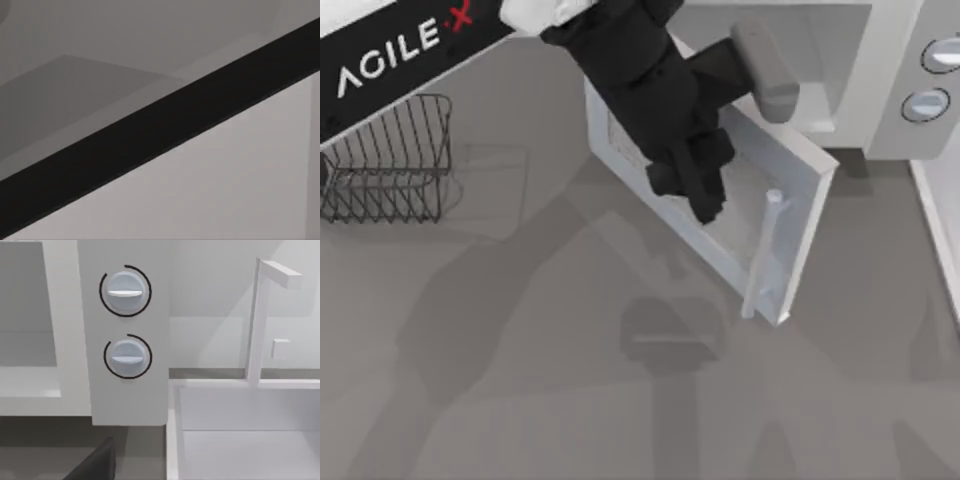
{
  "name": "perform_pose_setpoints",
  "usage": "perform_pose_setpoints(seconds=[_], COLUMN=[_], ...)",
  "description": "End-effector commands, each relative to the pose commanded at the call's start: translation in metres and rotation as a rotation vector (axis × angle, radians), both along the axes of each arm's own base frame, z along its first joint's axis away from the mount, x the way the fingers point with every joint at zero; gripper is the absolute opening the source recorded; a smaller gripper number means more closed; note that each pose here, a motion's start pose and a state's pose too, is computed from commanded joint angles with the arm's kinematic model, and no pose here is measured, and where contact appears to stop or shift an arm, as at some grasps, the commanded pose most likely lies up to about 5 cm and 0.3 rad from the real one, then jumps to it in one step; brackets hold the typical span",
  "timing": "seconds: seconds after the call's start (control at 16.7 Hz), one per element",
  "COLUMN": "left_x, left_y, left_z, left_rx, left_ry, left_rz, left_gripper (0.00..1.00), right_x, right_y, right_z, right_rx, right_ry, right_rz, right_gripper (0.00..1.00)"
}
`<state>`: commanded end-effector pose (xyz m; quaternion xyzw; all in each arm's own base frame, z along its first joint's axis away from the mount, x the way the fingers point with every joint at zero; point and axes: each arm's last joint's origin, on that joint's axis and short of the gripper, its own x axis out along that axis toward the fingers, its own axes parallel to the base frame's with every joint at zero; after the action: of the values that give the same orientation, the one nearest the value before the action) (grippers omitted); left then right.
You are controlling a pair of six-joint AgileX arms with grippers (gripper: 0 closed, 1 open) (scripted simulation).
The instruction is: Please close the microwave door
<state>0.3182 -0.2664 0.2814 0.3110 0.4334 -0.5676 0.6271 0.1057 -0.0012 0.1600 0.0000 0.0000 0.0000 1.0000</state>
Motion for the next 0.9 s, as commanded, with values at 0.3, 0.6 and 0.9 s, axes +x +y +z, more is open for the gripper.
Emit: perform_pose_setpoints(seconds=[0.3, 0.6, 0.9], left_x=[0.002, 0.003, -0.003], left_y=[-0.004, -0.003, -0.019], left_z=[0.023, 0.026, 0.009], left_rx=[-0.056, -0.064, -0.024], left_ry=[-0.093, -0.106, -0.036], left_rz=[0.014, 0.018, -0.015], left_gripper=[0.00, 0.00, 0.00], right_x=[0.000, 0.000, 0.000], right_y=[0.000, 0.000, 0.000], right_z=[0.000, 0.000, 0.000], right_rx=[0.000, 0.000, 0.000], right_ry=[0.000, 0.000, 0.000], right_rz=[0.000, 0.000, 0.000], right_gripper=[1.00, 1.00, 1.00])
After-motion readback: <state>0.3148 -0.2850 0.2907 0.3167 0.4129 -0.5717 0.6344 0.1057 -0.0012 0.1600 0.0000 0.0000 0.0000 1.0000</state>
